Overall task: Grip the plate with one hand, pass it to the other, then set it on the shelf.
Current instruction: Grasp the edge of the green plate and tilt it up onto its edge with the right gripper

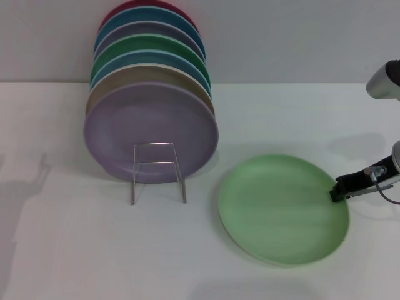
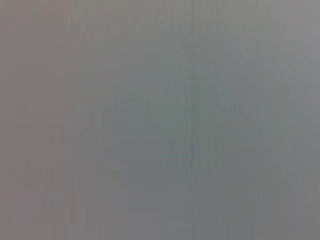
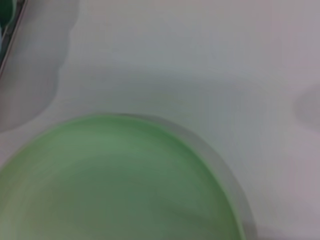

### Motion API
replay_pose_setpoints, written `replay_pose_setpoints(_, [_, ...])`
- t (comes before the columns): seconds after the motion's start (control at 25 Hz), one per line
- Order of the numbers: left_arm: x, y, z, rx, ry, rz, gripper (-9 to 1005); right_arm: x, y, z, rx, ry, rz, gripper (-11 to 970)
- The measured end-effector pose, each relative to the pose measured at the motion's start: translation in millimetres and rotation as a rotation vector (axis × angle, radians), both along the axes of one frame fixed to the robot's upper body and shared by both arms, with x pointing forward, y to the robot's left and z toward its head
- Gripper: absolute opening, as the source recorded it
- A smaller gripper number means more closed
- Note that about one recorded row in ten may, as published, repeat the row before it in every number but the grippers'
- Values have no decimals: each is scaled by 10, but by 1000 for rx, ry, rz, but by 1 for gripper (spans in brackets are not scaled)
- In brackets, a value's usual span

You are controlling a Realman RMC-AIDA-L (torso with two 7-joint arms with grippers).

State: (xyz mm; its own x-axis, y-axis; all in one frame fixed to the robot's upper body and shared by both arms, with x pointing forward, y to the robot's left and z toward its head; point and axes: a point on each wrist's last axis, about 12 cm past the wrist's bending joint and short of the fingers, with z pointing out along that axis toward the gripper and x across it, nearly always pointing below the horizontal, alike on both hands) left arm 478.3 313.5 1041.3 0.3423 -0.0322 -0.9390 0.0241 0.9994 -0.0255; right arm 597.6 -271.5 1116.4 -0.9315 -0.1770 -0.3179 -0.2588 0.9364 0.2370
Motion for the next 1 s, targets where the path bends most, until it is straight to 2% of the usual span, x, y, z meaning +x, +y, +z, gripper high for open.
replay_pose_setpoints(0.08, [-1, 2, -1, 1, 0, 0, 859, -1, -3, -3, -2, -2, 4, 62])
replay_pose_setpoints(0.6, [-12, 1, 6, -1, -7, 1, 859, 35, -45, 15, -27, -51, 9, 39])
replay_pose_setpoints(0.72, [-13, 0, 10, -2, -11, 0, 857, 32, -38, 64, -22, -100, 14, 38])
replay_pose_setpoints(0.84, [-12, -3, 13, -3, -14, 0, 858, 24, -36, 212, -29, -202, 18, 37])
replay_pose_setpoints(1.0, [-10, -7, 15, -4, -15, -1, 859, 20, -65, 329, -42, -265, 13, 31])
